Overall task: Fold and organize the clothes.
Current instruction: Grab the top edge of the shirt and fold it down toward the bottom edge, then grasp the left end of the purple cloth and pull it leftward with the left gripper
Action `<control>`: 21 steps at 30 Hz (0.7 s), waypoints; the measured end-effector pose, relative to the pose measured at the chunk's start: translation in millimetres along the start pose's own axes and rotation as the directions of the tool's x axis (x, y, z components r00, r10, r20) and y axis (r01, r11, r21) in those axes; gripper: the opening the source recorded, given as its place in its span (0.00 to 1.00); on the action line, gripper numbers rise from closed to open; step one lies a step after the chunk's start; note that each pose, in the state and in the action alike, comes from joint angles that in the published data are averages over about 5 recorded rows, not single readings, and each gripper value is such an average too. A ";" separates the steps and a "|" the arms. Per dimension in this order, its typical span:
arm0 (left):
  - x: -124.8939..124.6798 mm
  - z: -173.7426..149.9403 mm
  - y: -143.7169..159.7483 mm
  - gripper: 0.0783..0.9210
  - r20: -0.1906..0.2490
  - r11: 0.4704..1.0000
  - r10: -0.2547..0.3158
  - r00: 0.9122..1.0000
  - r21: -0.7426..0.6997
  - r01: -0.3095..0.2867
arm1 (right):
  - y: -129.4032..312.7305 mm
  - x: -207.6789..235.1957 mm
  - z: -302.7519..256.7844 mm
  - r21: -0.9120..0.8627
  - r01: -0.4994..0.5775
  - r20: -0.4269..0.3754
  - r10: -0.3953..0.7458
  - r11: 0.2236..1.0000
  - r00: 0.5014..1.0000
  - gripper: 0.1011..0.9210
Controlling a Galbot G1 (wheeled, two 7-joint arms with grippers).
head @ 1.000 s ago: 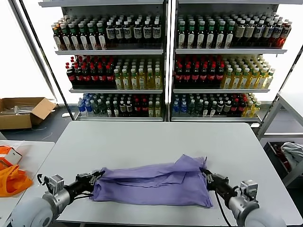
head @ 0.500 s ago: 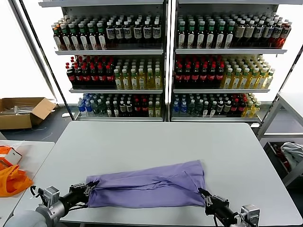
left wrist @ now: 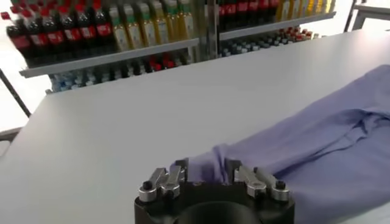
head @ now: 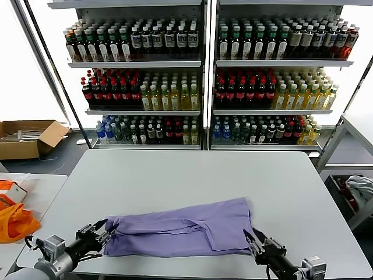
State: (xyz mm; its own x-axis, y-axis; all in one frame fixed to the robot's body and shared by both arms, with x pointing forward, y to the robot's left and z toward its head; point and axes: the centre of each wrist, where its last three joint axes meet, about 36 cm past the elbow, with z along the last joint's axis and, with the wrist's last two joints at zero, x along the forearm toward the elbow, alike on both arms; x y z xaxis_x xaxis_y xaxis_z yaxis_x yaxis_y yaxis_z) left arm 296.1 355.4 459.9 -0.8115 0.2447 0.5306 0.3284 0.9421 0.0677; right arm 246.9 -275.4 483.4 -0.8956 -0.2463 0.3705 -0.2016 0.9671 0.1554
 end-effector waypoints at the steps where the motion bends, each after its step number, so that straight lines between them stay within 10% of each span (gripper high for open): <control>1: 1.1 0.1 -2.1 0.57 0.008 1.000 -0.010 1.000 0.004 0.010 | -2.5 -0.3 0.5 0.004 -0.007 0.018 0.007 1.000 1.000 0.53; 11: -5.2 15.1 -31.5 0.87 0.042 0.986 -0.133 0.990 0.107 0.127 | -20.3 -0.5 16.3 0.003 -0.071 0.138 0.070 0.997 0.988 0.85; 21: -27.3 32.0 -65.9 0.87 -0.010 0.934 -0.262 0.965 0.248 0.257 | -30.2 1.3 24.2 0.005 -0.102 0.187 0.099 0.995 0.977 0.88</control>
State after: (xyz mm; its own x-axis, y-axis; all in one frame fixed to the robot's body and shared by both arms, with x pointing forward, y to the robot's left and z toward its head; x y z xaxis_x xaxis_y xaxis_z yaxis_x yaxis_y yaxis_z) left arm 281.1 293.9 413.9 -0.8644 -0.0134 0.5026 -0.0214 0.9997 -0.0103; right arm 242.2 -303.4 456.9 -0.9695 -0.1330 0.2060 -0.1115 0.9873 0.1128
